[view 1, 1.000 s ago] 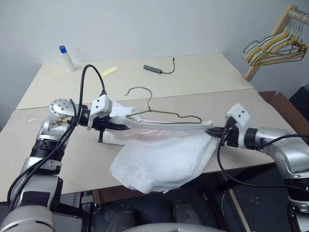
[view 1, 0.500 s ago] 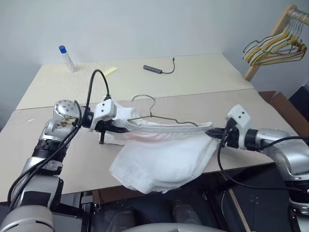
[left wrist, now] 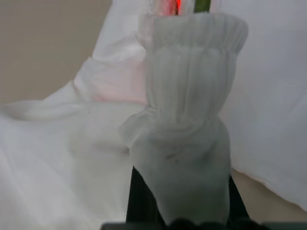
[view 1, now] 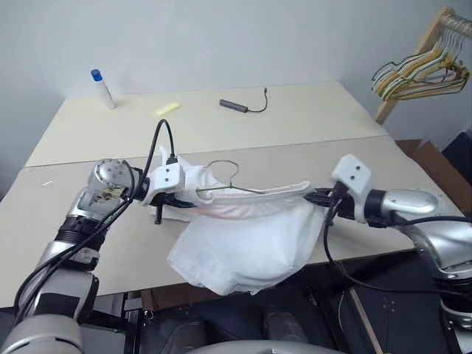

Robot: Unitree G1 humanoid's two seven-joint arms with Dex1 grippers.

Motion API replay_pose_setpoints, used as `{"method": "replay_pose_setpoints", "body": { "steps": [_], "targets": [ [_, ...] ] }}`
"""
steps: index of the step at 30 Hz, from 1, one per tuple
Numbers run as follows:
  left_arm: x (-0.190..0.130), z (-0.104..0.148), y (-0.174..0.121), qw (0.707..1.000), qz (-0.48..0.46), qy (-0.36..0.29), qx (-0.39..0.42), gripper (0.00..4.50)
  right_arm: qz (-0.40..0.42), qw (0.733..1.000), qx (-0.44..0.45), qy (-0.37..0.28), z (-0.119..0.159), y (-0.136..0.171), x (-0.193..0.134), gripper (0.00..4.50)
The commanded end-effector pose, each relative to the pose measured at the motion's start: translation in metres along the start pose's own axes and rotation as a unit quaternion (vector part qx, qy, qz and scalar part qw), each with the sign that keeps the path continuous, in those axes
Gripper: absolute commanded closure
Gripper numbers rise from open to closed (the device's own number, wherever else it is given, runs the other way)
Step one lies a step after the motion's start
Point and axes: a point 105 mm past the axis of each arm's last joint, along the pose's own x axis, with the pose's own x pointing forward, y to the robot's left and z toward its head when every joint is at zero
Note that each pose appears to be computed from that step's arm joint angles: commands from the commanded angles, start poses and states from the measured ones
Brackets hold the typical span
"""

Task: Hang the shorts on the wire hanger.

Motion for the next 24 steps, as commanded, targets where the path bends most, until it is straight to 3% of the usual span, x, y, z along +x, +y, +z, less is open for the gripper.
{"method": "replay_pose_setpoints", "body": {
  "steps": [1,5,6,9,13,19,24],
  "targets": [
    [-0.005,0.018,0.018,0.999,0.038,-0.019,-0.009,4.42,-0.022,0.998,-0.054,-0.03,0.024,0.003,0.001,4.48],
    [-0.006,0.023,0.02,0.999,0.039,-0.026,-0.01,4.42,-0.018,0.997,-0.067,-0.019,0.019,0.012,0.01,4.48],
    [-0.007,0.024,0.021,0.999,0.04,-0.028,-0.011,4.42,-0.023,0.997,-0.072,-0.011,0.016,0.012,0.013,4.23],
    [-0.008,0.027,0.024,0.998,0.047,-0.033,-0.01,4.42,-0.024,0.996,-0.084,0.003,0.011,0.014,0.018,3.45],
    [-0.009,0.032,0.029,0.998,0.055,-0.042,-0.009,4.42,-0.018,0.995,-0.102,0.007,0.009,0.018,0.021,2.07],
    [-0.011,0.04,0.031,0.997,0.057,-0.055,0.002,4.42,0.009,0.995,-0.1,-0.02,0.014,0.01,-0.003,0.02],
    [-0.013,0.041,0.029,0.997,0.053,-0.054,0.012,4.42,-0.009,0.995,-0.068,-0.078,0.038,-0.029,-0.044,0.02]
  ]
}}
